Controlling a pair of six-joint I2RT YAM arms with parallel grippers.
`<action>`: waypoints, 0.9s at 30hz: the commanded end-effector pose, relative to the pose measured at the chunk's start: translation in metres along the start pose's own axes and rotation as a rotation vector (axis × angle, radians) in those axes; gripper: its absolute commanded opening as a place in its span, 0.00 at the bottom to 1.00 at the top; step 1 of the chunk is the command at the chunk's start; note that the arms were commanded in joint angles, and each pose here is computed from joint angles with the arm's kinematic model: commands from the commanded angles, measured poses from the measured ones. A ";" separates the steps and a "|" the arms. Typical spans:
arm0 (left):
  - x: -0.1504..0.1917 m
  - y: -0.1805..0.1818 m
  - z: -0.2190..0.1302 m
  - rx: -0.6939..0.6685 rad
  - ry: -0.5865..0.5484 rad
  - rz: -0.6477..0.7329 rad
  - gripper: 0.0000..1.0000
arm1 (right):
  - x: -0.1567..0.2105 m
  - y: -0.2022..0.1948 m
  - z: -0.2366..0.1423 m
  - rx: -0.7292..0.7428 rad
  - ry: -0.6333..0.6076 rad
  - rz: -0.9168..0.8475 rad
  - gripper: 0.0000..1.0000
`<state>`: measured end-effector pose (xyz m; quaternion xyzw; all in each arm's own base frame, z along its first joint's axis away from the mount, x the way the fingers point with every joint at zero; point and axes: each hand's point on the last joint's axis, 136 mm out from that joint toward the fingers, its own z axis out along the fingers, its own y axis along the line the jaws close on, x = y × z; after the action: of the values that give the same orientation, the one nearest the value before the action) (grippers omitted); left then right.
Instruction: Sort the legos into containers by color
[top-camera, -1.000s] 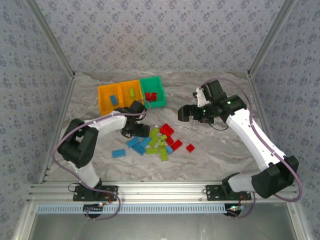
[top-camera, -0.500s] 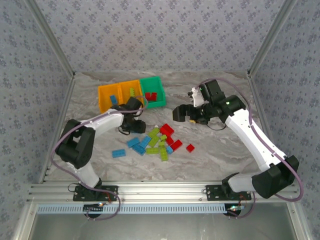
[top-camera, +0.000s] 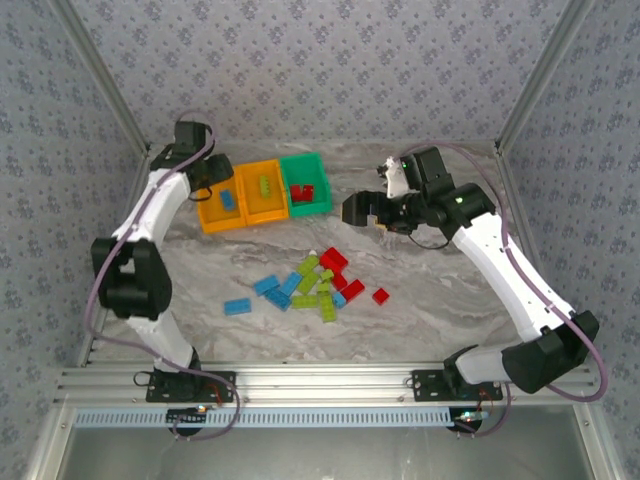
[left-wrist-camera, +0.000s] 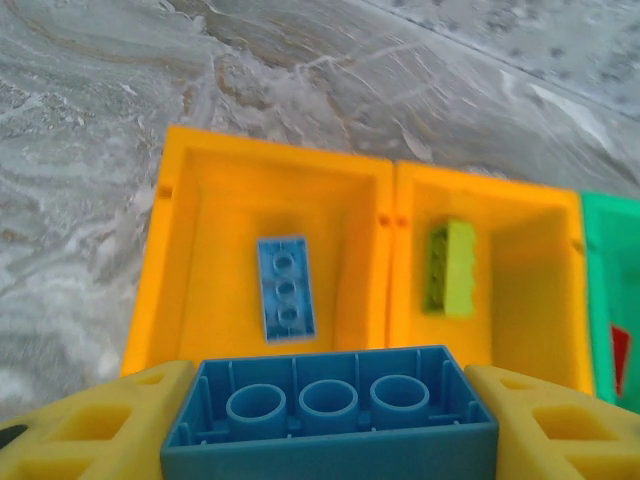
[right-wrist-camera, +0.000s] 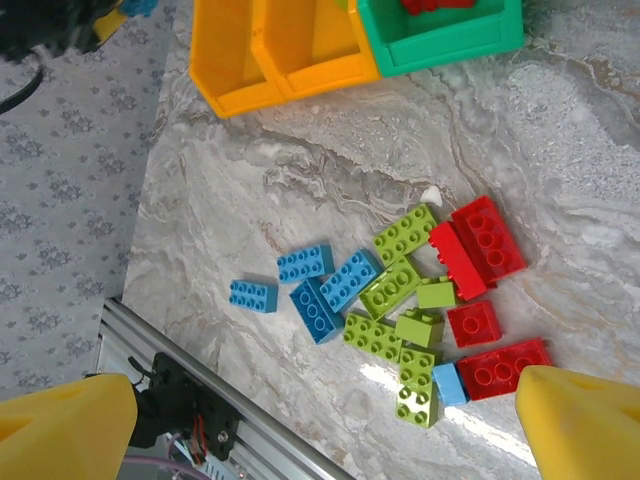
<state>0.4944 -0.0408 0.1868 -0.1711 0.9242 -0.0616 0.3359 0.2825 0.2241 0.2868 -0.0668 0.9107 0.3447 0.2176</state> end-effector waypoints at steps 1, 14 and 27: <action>0.011 0.006 0.037 -0.053 0.104 -0.019 0.52 | -0.002 0.002 -0.010 0.027 -0.016 0.012 1.00; -0.011 -0.004 0.029 -0.026 0.086 0.006 0.74 | 0.000 -0.002 -0.015 0.037 -0.051 0.031 1.00; 0.004 -0.081 -0.137 0.355 -0.073 0.205 0.76 | 0.030 -0.050 0.040 0.201 0.118 -0.005 1.00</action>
<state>0.4596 -0.0777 0.2705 -0.1070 0.9133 -0.1277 0.3718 0.2866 0.2166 0.2473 -0.0463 0.9345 0.2948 0.1939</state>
